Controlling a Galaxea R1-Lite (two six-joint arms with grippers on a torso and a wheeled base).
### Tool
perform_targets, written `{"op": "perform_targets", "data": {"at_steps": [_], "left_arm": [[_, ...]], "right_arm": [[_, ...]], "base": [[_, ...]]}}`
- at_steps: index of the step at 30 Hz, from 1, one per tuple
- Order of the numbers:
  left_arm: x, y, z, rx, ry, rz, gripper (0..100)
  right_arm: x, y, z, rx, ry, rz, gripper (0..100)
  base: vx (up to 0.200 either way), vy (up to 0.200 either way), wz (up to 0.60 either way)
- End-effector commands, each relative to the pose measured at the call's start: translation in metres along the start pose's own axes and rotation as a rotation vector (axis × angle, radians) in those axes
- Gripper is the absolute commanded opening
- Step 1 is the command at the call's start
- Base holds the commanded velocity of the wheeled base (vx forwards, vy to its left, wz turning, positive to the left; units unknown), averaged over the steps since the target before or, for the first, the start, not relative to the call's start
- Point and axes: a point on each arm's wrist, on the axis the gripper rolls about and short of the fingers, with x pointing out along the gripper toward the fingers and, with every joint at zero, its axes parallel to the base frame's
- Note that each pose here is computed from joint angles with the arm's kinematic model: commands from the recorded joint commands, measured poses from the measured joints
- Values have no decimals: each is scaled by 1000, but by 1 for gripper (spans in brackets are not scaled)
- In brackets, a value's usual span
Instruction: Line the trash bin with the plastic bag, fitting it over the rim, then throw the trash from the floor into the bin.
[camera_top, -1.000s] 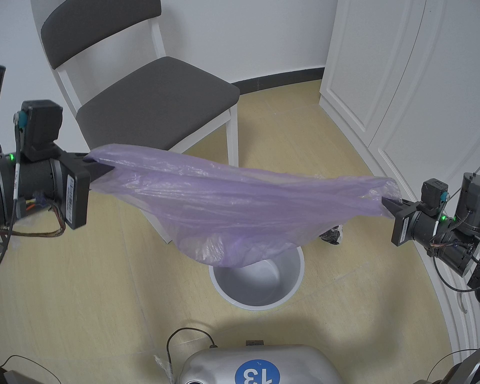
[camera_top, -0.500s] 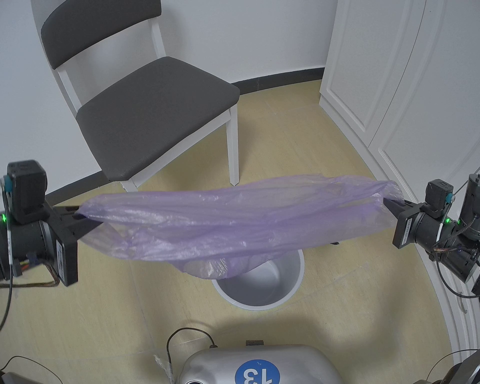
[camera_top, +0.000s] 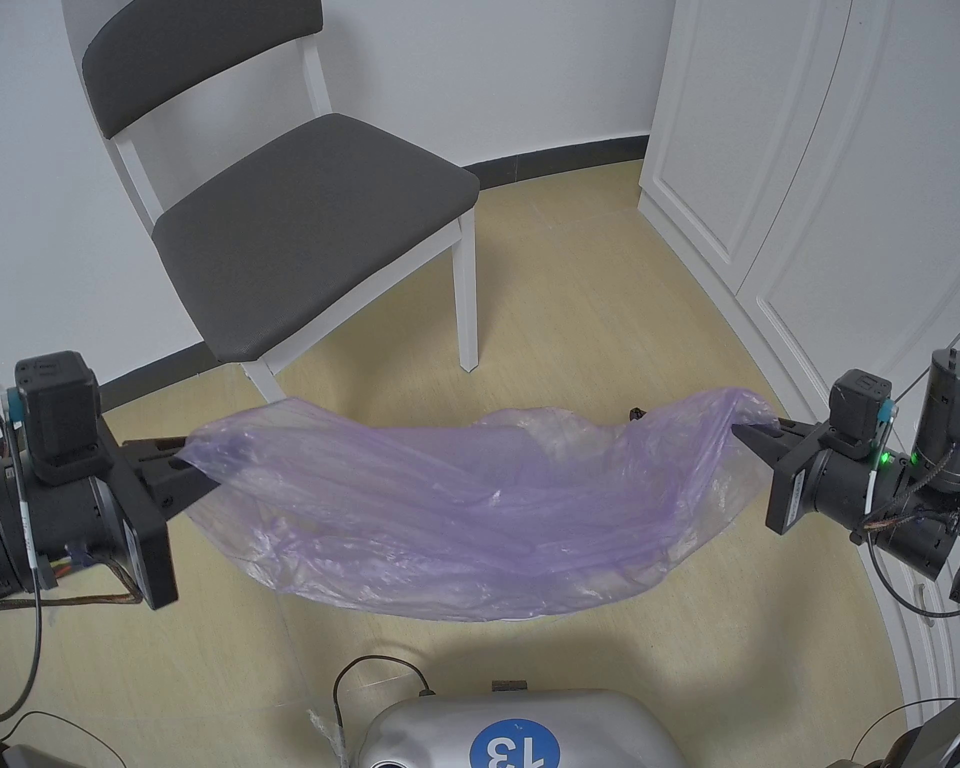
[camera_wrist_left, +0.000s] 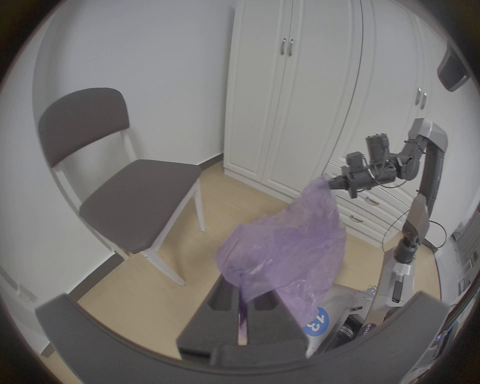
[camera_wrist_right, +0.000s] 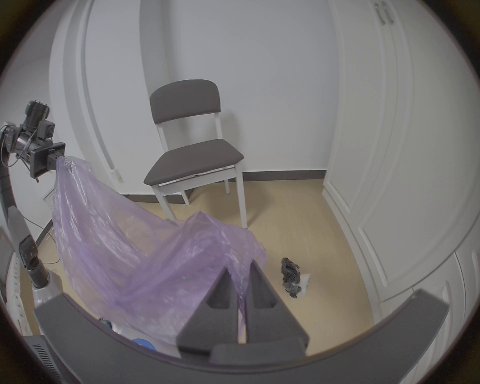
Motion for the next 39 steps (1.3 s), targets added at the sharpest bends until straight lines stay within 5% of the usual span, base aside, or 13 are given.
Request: {"op": "perform_targets", "data": {"at_steps": [1,14,26,39], "left_arm": [[34,-14,-1,-4,38,-68,0],[63,-37,-8,-14,-7,-147,0],[91,-30,-15,-90,43,-97,0],[124,-27,-31,-197,68,-97,0]], "right_arm": [[35,21,6,-31,11,88,0],[61,70,6,-61,13,209,0],[68,65,4,-60,30,180,0],[105,52,-33,-61,159,147,0]], "base": [[0,0,0],[0,0,0],[0,0,0],[0,0,0]]}}
